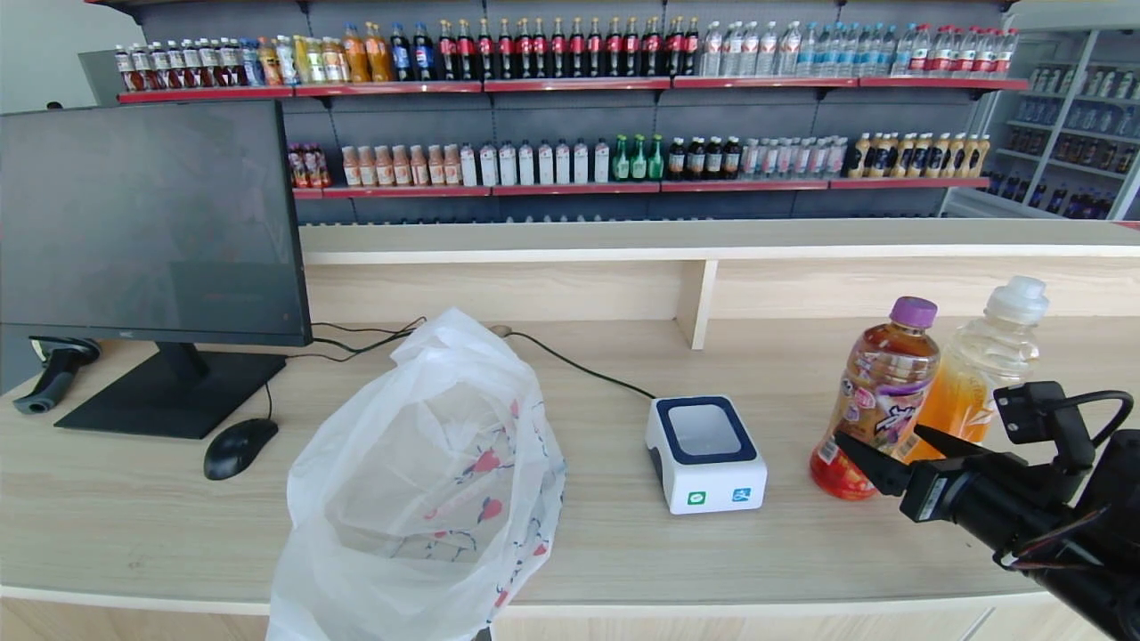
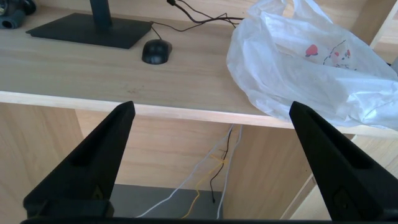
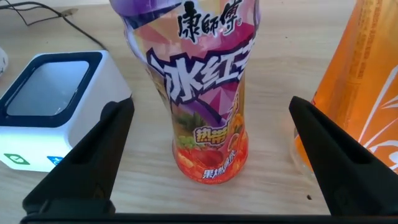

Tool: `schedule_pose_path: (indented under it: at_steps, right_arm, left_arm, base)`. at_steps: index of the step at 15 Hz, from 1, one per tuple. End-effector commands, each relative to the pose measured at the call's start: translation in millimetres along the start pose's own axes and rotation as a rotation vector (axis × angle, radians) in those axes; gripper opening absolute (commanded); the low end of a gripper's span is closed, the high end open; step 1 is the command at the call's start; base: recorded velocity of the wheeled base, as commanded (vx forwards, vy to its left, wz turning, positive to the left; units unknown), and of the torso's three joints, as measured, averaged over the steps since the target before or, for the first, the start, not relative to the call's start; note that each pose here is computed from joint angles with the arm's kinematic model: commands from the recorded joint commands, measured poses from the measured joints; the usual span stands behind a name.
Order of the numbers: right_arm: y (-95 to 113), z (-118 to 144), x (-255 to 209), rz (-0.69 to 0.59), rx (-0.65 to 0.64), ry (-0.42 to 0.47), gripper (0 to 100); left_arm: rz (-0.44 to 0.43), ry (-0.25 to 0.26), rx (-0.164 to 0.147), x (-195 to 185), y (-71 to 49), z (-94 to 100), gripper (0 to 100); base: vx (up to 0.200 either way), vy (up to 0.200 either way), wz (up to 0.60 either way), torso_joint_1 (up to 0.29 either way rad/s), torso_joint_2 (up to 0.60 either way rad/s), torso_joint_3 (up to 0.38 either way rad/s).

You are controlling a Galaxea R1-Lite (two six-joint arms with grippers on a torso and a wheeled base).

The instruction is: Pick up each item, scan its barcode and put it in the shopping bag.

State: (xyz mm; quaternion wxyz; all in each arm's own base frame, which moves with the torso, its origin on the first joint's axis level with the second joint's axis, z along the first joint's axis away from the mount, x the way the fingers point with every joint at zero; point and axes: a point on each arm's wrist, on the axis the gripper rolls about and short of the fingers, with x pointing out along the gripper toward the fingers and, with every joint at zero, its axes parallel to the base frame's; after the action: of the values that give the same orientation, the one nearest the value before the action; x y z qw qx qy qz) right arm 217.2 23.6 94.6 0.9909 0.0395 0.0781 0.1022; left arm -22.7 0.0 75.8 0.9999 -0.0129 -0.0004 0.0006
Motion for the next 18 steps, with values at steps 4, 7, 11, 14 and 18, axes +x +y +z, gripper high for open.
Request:
schedule_pose_path:
  at_steps: [4,7,11,14,18]
  right_arm:
    - [-1.0,-3.2,12.6,0.003,0.001,0.010,100]
    - [-1.0,-0.5,17.8,0.004,-0.002,-0.010,100]
    - [-1.5,-3.5,23.7,0.005,-0.004,0.001,100]
    - [-2.2,-2.2,30.9,0.006,-0.011,-0.011,100]
    - [-3.0,0.9,40.2,0.007,-0.017,-0.032,100]
  left_arm:
    - [0.000,-0.001,0.000,0.0,0.0,0.0,100]
    - [0.000,-0.001,0.000,0.0,0.0,0.0,100]
    - [0.000,-0.001,0.000,0.0,0.0,0.0,100]
    - [0.002,-0.001,0.000,0.0,0.0,0.0,100]
    - [0.000,-0.001,0.000,0.0,0.0,0.0,100]
  base:
    - [0.000,0.000,0.00,0.000,0.00,0.000]
    - [0.000,0.000,0.00,0.000,0.00,0.000]
    - [0.000,0.000,0.00,0.000,0.00,0.000]
    - [0.000,0.000,0.00,0.000,0.00,0.000]
    - [0.000,0.000,0.00,0.000,0.00,0.000]
